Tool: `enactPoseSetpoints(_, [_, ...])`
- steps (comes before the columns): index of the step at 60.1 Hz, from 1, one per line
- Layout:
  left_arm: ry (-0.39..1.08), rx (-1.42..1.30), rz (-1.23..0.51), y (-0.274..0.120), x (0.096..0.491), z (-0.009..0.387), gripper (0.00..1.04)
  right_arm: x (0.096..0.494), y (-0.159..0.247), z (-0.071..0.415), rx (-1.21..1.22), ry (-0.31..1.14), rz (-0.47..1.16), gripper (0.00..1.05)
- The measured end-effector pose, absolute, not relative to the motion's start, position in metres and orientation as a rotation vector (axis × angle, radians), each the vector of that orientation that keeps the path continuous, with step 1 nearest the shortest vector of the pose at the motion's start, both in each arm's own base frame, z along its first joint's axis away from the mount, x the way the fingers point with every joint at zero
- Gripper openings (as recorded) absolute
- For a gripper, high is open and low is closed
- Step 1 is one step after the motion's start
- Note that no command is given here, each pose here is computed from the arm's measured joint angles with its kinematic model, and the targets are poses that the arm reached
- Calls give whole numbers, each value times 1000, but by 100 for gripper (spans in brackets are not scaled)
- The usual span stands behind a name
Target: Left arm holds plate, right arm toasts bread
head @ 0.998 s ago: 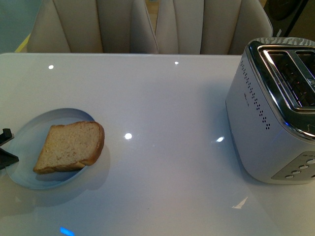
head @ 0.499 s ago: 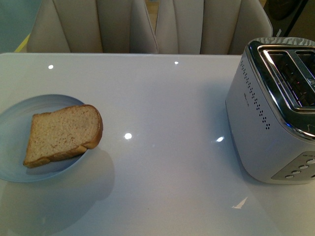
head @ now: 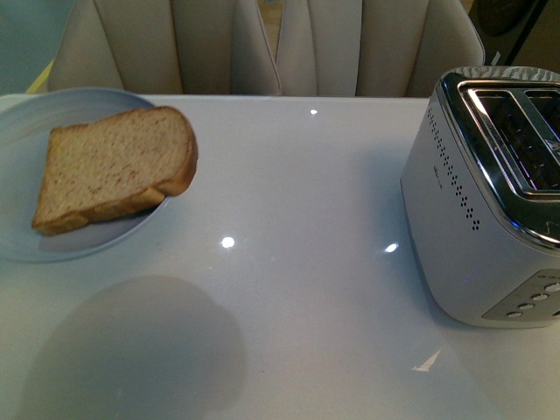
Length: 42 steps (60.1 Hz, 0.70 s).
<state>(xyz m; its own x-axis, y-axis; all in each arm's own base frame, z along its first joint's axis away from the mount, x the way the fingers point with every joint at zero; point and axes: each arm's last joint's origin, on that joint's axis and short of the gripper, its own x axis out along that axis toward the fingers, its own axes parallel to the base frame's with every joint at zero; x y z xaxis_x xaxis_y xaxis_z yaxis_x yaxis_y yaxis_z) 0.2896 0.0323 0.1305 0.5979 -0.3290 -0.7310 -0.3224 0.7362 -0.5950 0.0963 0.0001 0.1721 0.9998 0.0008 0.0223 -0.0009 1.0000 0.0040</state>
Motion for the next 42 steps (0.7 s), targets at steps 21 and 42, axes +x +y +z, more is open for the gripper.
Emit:
enactPoseSetpoints(21, [986,-671,-218,-74,310,172,3,96,0,172,4,-22,1,96])
enactPoseSetpoints(42, [1017,-633,-280,-113,304,182,3,96,0,172,4,-22,1,96])
